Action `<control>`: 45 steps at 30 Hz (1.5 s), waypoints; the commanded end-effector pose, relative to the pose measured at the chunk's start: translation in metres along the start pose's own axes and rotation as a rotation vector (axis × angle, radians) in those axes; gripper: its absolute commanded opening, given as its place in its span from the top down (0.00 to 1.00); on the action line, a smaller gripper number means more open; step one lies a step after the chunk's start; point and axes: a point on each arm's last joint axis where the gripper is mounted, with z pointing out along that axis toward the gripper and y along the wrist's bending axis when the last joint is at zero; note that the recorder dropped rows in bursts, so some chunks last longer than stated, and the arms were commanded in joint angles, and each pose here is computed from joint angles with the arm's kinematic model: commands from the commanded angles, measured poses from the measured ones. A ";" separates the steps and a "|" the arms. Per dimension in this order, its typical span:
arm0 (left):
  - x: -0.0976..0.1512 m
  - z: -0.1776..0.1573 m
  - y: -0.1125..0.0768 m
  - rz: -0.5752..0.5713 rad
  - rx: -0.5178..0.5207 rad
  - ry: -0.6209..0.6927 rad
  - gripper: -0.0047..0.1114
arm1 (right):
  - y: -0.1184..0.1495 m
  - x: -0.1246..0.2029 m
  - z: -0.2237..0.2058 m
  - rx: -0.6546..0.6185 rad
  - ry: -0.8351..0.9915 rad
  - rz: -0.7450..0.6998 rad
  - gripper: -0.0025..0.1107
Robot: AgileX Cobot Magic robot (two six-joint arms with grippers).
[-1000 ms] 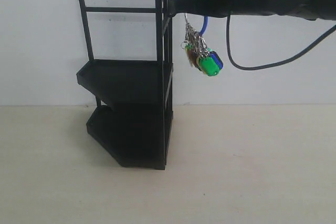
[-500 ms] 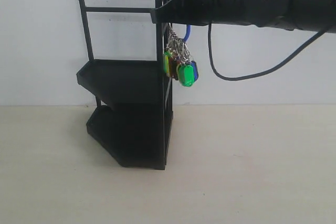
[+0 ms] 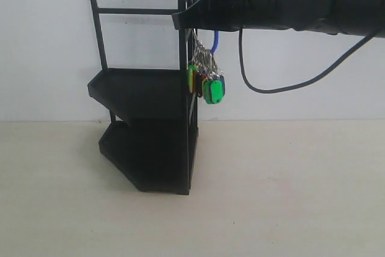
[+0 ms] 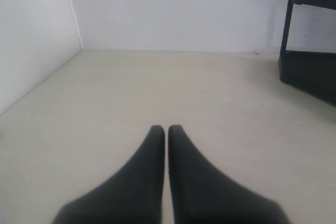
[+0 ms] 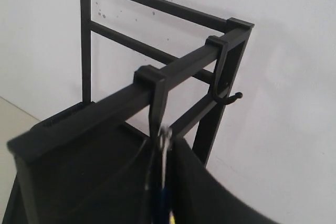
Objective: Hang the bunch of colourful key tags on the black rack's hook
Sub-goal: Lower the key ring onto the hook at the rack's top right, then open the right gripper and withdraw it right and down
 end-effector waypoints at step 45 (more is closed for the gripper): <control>-0.001 0.000 0.000 -0.005 0.002 -0.001 0.92 | -0.038 0.088 -0.109 0.006 0.979 0.206 0.98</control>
